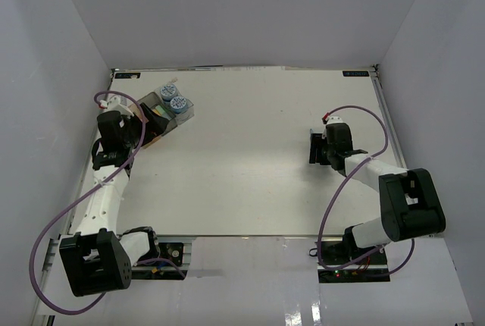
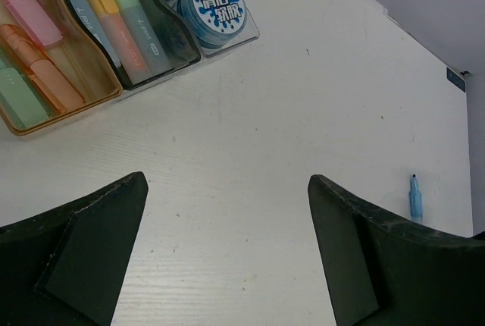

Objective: Sort the stationery into containers
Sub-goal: Pick up the pen from the center of the board.

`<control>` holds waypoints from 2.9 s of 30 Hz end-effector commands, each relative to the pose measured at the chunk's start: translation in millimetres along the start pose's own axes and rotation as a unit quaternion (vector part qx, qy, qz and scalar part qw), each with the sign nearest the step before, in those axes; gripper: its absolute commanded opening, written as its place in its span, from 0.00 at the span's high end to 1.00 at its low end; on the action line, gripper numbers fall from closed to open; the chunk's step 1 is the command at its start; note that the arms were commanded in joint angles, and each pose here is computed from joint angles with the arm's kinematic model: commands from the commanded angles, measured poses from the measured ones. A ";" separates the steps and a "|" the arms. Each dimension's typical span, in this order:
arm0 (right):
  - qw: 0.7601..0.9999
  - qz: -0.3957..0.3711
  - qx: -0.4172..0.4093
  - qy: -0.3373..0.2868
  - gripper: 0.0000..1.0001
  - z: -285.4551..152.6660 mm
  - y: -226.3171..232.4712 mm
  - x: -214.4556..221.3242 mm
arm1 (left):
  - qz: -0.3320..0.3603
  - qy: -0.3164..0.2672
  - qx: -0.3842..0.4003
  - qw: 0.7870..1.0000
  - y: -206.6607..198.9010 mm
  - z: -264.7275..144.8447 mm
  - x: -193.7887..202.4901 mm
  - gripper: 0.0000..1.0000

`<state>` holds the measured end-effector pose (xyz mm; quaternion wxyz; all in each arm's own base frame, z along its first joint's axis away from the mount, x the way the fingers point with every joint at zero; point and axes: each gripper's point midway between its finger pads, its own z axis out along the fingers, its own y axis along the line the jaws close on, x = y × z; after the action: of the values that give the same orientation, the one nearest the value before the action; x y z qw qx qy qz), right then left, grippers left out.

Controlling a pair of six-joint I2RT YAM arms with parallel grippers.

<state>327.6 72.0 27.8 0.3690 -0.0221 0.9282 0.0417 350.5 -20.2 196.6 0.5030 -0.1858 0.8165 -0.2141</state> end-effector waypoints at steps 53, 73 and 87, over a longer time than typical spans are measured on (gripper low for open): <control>0.996 -0.071 -0.022 0.052 0.71 18.3 3.0 -1.6 | 0.008 -0.003 0.025 1.000 -10.9 -3.3 -3.2 0.02; 0.961 -0.212 -0.164 -0.068 0.77 -60.5 143.2 -72.1 | -0.018 0.042 0.094 0.995 -31.9 1.4 14.4 0.02; 0.883 -0.282 -0.349 -0.138 0.75 -135.2 266.4 -94.6 | -0.076 0.127 0.212 0.966 -95.0 -15.1 54.9 0.02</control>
<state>295.5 303.9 184.0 0.4404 -0.3697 0.7850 0.2305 327.5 -104.9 187.4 0.3940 -0.1384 0.8132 -0.4054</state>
